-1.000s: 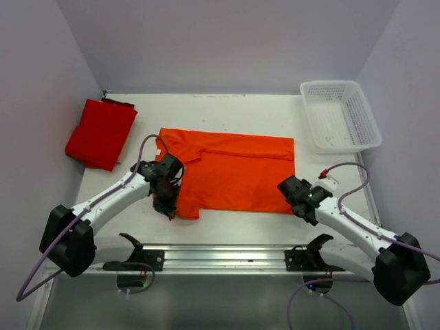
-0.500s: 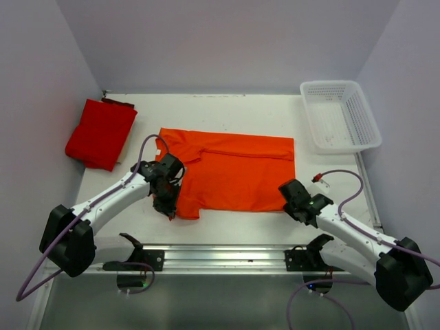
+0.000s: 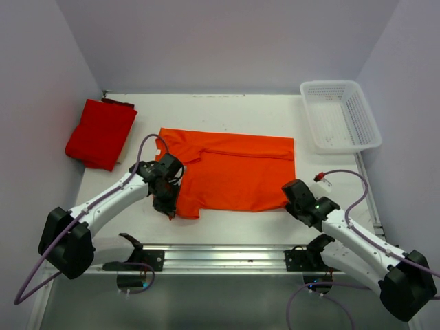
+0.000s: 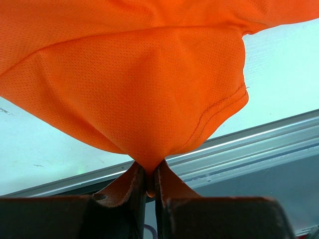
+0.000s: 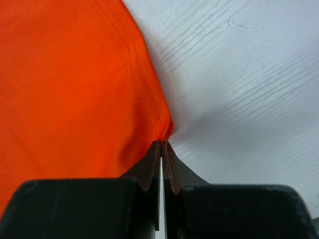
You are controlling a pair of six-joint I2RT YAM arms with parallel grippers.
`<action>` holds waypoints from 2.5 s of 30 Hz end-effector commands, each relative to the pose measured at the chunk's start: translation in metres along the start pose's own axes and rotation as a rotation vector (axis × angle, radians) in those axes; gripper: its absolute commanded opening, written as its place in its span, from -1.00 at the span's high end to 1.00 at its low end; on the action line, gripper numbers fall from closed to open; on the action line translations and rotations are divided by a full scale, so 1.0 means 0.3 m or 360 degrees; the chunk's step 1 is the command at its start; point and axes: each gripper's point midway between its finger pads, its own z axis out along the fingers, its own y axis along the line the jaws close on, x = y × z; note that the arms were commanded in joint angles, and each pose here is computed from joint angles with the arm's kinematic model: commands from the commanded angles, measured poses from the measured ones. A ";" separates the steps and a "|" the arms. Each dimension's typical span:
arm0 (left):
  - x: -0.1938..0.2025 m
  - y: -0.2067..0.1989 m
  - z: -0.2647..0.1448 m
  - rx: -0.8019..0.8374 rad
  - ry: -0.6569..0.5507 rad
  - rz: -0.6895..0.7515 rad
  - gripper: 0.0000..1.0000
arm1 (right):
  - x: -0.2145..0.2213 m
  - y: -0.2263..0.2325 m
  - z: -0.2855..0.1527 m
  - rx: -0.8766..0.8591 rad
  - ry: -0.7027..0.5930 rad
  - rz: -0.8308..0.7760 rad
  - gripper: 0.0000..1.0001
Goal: Fold and stack the t-shirts
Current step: Fold the tshirt
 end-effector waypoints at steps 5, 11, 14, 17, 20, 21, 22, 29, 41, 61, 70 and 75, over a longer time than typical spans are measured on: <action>-0.055 -0.030 -0.048 0.0052 -0.0117 0.0034 0.84 | -0.055 0.000 -0.027 -0.0001 -0.0091 -0.0028 1.00; -0.168 -0.058 -0.138 0.0069 -0.0356 0.0042 1.00 | -0.151 0.062 -0.084 -0.0096 -0.0226 -0.0081 1.00; -0.236 -0.044 -0.168 0.0001 -0.0477 0.0039 1.00 | -0.221 0.100 -0.115 -0.0117 -0.0334 -0.0145 1.00; -0.329 0.010 -0.176 -0.0167 -0.0650 0.0017 1.00 | -0.281 0.144 -0.133 -0.0102 -0.0421 -0.0222 1.00; -0.393 0.078 -0.155 -0.0297 -0.0724 -0.0055 1.00 | -0.334 0.180 -0.129 -0.0039 -0.0504 -0.0299 1.00; -0.407 0.099 -0.145 -0.0313 -0.0731 -0.0079 1.00 | -0.351 0.196 -0.131 -0.0029 -0.0523 -0.0306 1.00; -0.414 0.122 -0.117 -0.0320 -0.0699 -0.0109 1.00 | -0.365 0.199 -0.123 0.0003 -0.0536 -0.0330 1.00; -0.585 0.302 -0.078 -0.0451 -0.0748 -0.0289 1.00 | -0.419 0.225 0.044 0.0198 -0.0472 -0.0395 1.00; -0.820 0.283 -0.051 -0.0435 -0.0791 -0.0234 1.00 | -0.414 0.318 0.269 0.0307 -0.0351 -0.0521 1.00; -0.927 0.325 0.013 -0.0413 -0.0751 -0.0258 1.00 | -0.494 0.407 0.318 0.0311 -0.0389 -0.0561 1.00; -0.965 0.322 0.035 -0.0392 -0.0736 -0.0247 1.00 | -0.495 0.401 0.353 0.0347 -0.0381 -0.0564 1.00; -0.991 0.320 0.066 -0.0355 -0.0742 -0.0241 1.00 | -0.496 0.405 0.371 0.0351 -0.0380 -0.0561 1.00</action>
